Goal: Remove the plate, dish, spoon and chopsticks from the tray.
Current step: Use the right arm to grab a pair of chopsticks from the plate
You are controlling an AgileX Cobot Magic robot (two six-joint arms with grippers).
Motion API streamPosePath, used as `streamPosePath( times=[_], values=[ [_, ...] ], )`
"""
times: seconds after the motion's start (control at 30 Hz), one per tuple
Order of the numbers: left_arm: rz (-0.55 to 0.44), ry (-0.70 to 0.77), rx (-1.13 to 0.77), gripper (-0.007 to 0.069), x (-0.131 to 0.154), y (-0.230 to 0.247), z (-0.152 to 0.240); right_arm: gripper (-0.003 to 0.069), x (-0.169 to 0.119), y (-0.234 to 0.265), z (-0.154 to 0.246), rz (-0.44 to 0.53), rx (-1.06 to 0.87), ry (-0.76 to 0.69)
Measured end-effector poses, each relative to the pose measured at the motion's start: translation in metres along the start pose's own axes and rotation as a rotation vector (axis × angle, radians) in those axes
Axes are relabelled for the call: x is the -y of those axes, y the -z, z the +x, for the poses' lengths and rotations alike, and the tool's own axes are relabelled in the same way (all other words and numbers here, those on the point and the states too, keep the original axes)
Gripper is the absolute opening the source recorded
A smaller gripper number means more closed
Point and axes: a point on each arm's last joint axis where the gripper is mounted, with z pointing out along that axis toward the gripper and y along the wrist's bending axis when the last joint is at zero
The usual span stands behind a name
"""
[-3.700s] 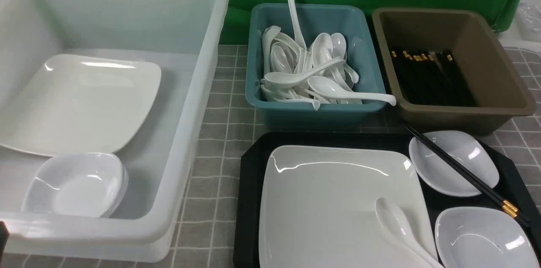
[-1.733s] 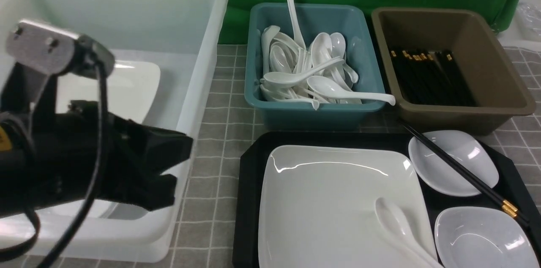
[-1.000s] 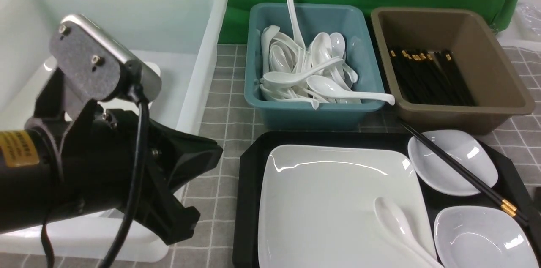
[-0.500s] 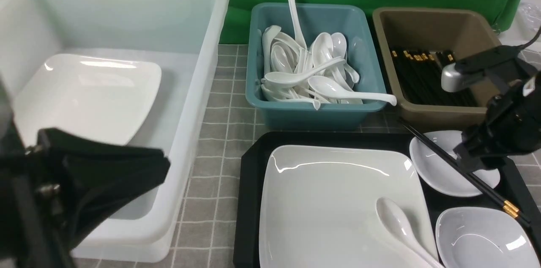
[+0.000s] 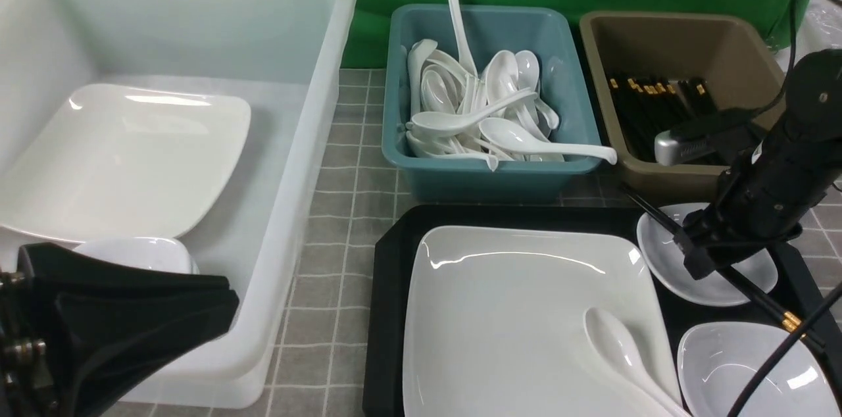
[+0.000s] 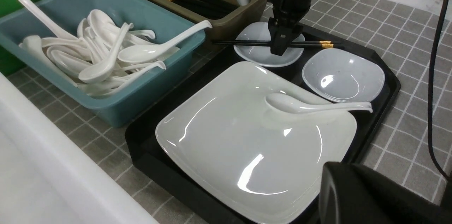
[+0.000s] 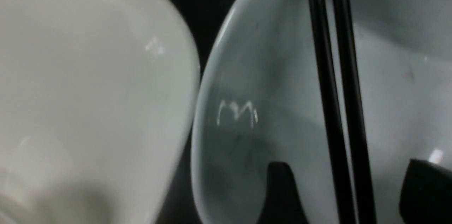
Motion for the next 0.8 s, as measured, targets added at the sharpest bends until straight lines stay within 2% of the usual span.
streamPosePath(
  times=[0.13,0.2,0.37,0.63,0.8],
  values=[
    [0.000,0.008,0.000,0.0008,0.000,0.000,0.000,0.0369,0.001,-0.008,-0.001,-0.001,-0.004,0.009],
    [0.000,0.008,0.000,0.0008,0.000,0.000,0.000,0.0288,0.001,-0.012,-0.001,-0.004,-0.017,0.030],
    [0.001,0.009,0.000,0.0008,0.000,0.000,0.000,0.0140,0.001,-0.015,0.001,-0.011,-0.050,0.118],
    [-0.006,0.009,0.015,0.0008,-0.001,0.000,-0.001,0.0133,-0.001,0.006,0.008,-0.022,-0.073,0.197],
    [-0.046,0.010,0.100,0.0008,-0.004,0.001,-0.009,0.0133,-0.013,0.047,0.019,-0.031,-0.058,0.396]
  ],
)
